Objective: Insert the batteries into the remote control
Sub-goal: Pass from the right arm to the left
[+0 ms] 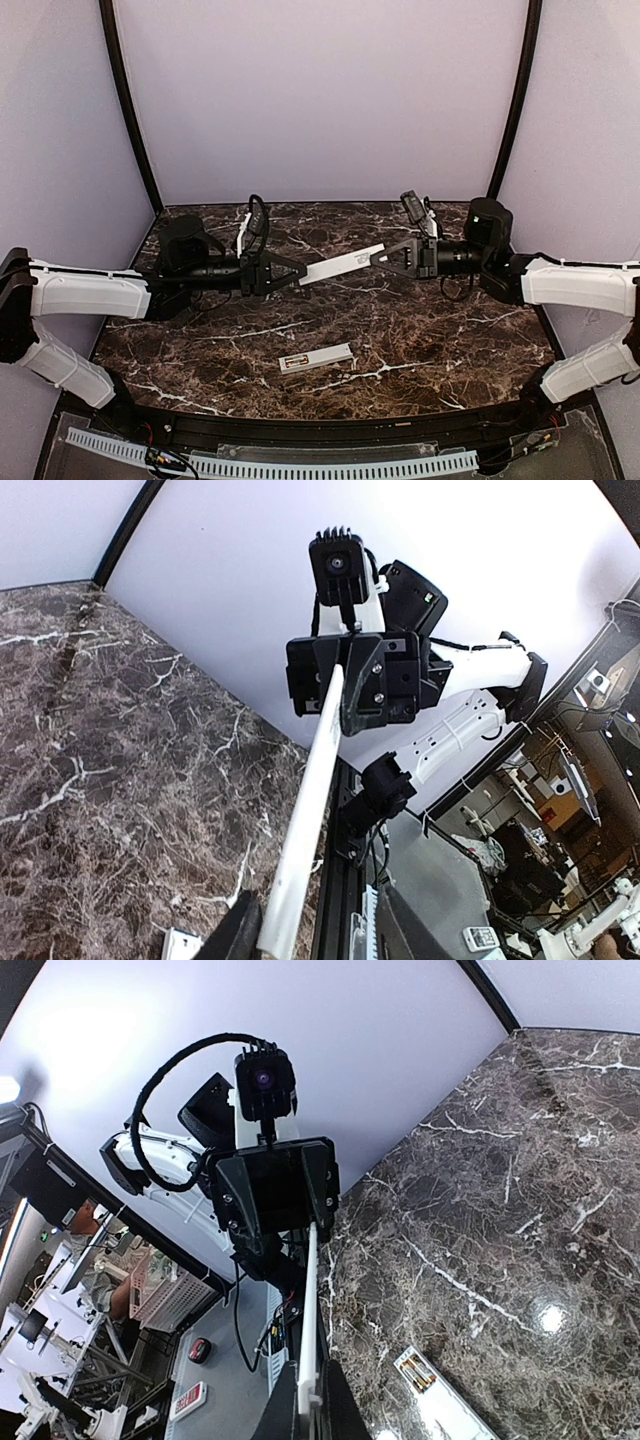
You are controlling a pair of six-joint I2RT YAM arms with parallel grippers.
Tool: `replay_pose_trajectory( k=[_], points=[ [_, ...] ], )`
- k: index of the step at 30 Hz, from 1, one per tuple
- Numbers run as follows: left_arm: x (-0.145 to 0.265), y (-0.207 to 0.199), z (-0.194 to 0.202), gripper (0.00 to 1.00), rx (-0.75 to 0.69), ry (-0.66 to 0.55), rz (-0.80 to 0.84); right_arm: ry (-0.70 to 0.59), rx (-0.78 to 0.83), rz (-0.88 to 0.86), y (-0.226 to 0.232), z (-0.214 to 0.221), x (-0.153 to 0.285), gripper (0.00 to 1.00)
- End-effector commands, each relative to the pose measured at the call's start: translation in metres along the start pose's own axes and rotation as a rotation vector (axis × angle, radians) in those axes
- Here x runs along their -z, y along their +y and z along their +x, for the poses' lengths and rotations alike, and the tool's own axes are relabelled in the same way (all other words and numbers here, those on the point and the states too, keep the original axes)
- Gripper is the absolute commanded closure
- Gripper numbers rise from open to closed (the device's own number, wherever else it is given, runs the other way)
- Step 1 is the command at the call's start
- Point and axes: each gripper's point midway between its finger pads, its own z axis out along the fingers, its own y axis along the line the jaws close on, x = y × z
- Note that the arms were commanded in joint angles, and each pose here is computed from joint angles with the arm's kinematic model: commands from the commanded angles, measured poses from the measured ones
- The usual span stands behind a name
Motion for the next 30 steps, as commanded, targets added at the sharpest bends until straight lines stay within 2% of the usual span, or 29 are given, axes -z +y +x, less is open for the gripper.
replay_pose_trajectory(
  k=[1, 3, 8, 14, 18, 19, 21, 26, 30],
  points=[
    [0.005, -0.014, -0.023, 0.67, -0.038, -0.093, 0.032, -0.074, 0.026, -0.054, 0.013, -0.015, 0.003, 1.00],
    [0.004, -0.015, -0.023, 0.74, -0.021, -0.090, 0.046, -0.076, 0.025, -0.056, 0.013, -0.015, 0.003, 1.00],
    [0.001, -0.014, -0.021, 0.77, -0.002, -0.093, 0.078, -0.082, 0.024, -0.056, 0.011, -0.015, 0.002, 1.00],
    [0.000, -0.016, -0.022, 0.86, 0.003, -0.096, 0.090, -0.089, 0.022, -0.064, 0.010, -0.015, 0.001, 1.00],
    [0.000, -0.016, -0.020, 0.98, 0.021, -0.089, 0.093, -0.070, 0.034, -0.081, 0.011, -0.014, -0.001, 1.00],
    [0.000, -0.013, -0.019, 0.99, 0.040, -0.088, 0.088, -0.061, 0.050, -0.085, 0.013, -0.013, -0.001, 0.90],
    [0.004, -0.006, -0.015, 0.99, 0.091, -0.084, 0.073, -0.040, 0.112, -0.075, 0.015, -0.012, 0.000, 0.60],
    [0.027, 0.020, 0.013, 1.00, 0.253, -0.043, -0.022, 0.017, 0.275, 0.167, -0.011, -0.002, 0.014, 0.21],
    [0.041, 0.034, 0.047, 1.00, 0.351, 0.018, -0.106, 0.062, 0.425, 0.269, -0.018, 0.001, 0.024, 0.02]
  ],
)
